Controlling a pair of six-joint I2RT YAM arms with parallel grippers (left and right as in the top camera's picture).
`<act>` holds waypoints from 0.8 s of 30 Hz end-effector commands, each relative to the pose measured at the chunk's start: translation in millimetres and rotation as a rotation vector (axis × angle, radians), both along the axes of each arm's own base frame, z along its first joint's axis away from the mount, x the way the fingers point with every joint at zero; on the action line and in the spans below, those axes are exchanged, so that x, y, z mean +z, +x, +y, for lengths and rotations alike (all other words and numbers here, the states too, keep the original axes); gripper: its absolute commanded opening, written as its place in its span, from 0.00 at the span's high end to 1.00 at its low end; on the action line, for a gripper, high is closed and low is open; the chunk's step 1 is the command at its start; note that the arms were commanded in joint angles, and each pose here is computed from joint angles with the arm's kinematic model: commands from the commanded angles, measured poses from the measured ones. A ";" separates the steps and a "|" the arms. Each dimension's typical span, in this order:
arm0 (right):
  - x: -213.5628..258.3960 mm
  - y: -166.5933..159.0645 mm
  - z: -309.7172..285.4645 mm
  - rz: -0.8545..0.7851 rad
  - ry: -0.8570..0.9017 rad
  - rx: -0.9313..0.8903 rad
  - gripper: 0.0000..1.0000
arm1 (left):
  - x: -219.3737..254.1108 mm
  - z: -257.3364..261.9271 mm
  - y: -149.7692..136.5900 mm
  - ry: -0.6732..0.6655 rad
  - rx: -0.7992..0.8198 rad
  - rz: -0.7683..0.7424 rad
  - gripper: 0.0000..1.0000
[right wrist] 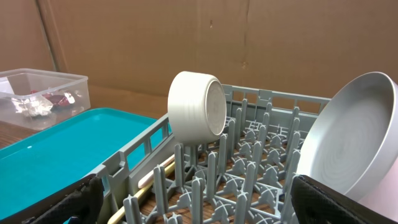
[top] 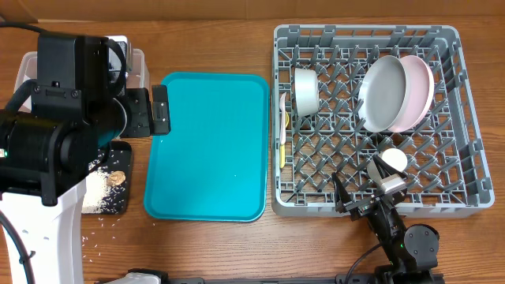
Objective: Sort waste into correct bins and load items into the dishwasher rack
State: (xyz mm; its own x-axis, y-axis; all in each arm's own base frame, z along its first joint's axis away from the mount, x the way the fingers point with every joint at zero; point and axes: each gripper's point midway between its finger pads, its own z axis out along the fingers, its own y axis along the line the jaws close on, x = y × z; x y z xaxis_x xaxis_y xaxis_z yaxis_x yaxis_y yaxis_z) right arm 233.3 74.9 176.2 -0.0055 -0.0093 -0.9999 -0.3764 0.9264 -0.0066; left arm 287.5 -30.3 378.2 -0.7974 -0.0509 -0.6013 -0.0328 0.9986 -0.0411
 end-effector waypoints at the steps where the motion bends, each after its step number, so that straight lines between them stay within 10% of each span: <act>1: -0.1 0.7 -2.1 -0.012 0.001 -0.011 0.00 | -0.8 -3.5 1.5 0.007 -0.029 0.003 0.00; 11: 0.0 0.7 -2.1 -0.012 0.001 -0.011 0.00 | 5.6 17.2 -9.3 0.150 -0.037 -0.015 0.00; 24: -0.1 0.7 -2.1 -0.011 0.001 -0.011 0.00 | -0.7 22.8 -29.7 0.118 -0.014 -0.617 0.00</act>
State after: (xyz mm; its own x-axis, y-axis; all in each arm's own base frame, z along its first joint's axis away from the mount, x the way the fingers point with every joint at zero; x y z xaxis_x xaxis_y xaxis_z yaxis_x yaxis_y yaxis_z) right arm 233.2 74.9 177.8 0.0013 -0.0084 -1.0000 -0.3763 0.9264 -0.0083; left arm 271.4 -10.7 419.6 -0.3023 0.0166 -0.9531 -0.0265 0.9993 0.0259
